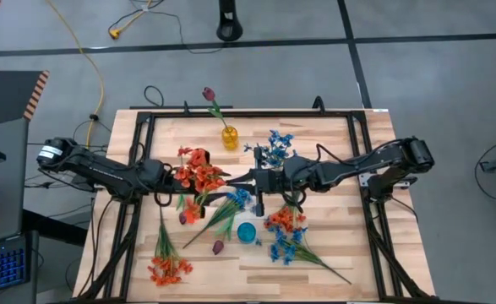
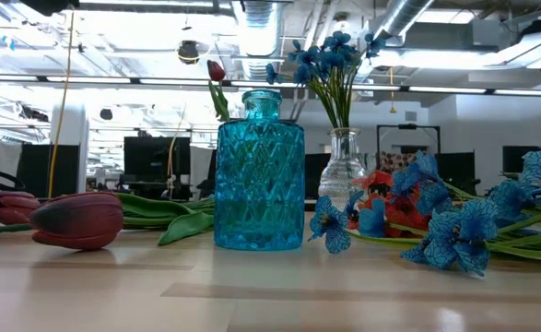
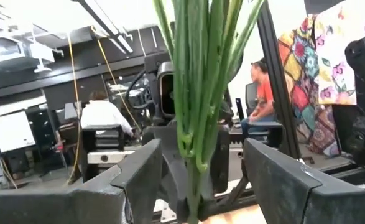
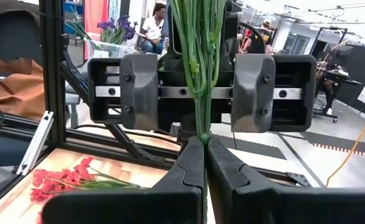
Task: Sort flowers into vase by color
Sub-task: Put the top orange flowers into the blue vase
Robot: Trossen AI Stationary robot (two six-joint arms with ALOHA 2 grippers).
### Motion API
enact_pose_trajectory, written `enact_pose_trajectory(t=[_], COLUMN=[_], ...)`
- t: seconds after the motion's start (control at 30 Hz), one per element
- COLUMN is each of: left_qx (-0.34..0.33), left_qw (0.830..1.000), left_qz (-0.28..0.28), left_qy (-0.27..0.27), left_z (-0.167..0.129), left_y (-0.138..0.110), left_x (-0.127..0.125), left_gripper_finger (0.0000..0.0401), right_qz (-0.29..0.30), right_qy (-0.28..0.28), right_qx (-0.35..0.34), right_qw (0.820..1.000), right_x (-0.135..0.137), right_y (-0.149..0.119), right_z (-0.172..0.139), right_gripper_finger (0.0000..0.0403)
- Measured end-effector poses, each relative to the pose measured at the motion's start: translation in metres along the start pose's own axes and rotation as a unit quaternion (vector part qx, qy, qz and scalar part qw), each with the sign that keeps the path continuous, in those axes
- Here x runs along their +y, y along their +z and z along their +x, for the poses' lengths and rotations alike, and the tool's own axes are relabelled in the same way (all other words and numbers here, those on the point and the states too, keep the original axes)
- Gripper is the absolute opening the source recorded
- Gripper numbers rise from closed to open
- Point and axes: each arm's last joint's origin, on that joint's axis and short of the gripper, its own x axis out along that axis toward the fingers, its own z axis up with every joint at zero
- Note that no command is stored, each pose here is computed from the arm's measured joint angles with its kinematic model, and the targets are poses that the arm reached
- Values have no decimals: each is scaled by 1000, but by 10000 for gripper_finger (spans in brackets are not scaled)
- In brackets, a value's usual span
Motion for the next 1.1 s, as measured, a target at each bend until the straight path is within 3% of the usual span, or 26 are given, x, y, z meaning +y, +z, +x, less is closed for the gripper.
enact_pose_trajectory(t=[0.27, 0.67, 0.87, 1.1], left_qx=[-2, -1, 14, 48], left_qw=[1000, 999, 997, 991], left_qz=[-11, -36, -70, -116], left_qy=[1, 0, -3, -43], left_z=[0, 0, 0, -1], left_y=[0, 0, -3, -9], left_x=[0, 0, -1, -6], left_gripper_finger=[187, 11, 15, 8], right_qz=[-1, 0, -3, -22], right_qy=[3, 4, 10, -3], right_qx=[-1, 1, 10, 101], right_qw=[1000, 1000, 1000, 995], right_x=[2, 2, 5, 14], right_y=[1, 0, -1, -2], right_z=[0, 0, -1, -18], right_gripper_finger=[30, 50, 82, 173])
